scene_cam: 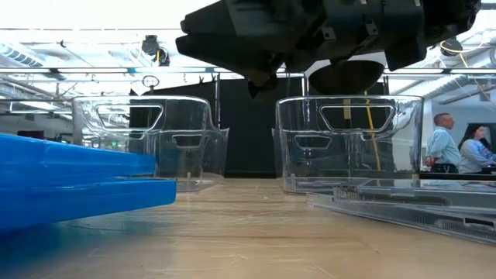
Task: Pick & place jewel cases by type
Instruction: Put the blue CD case into the left transparent bin
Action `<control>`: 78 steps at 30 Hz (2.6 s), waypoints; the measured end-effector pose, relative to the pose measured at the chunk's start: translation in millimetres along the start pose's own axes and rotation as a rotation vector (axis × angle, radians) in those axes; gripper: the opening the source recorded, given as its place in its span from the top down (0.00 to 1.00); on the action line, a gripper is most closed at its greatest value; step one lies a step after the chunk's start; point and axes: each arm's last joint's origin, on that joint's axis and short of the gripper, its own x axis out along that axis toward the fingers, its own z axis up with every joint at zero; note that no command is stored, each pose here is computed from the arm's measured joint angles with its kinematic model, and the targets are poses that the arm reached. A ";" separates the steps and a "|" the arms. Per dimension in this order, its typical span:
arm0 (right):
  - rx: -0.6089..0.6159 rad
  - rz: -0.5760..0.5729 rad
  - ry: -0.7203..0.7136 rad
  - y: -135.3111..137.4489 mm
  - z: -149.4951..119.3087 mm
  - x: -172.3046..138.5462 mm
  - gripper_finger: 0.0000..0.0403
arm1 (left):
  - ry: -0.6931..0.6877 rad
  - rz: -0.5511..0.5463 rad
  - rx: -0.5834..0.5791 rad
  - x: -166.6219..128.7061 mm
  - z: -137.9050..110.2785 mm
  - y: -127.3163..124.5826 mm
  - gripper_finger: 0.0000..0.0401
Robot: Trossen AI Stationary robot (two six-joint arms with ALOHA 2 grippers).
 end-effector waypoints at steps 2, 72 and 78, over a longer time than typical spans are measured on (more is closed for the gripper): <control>0.001 -0.010 0.005 -1.2 -0.5 0.0 0.81 | 0.016 0.001 0.024 1.4 -2.5 -1.0 0.48; 0.038 -0.077 0.211 -10.0 -34.0 44.5 1.00 | 0.122 0.201 0.386 49.4 -18.0 5.1 0.51; 0.037 -0.077 0.213 -9.9 -34.3 44.4 1.00 | 0.122 0.199 0.353 49.6 -18.3 5.2 0.68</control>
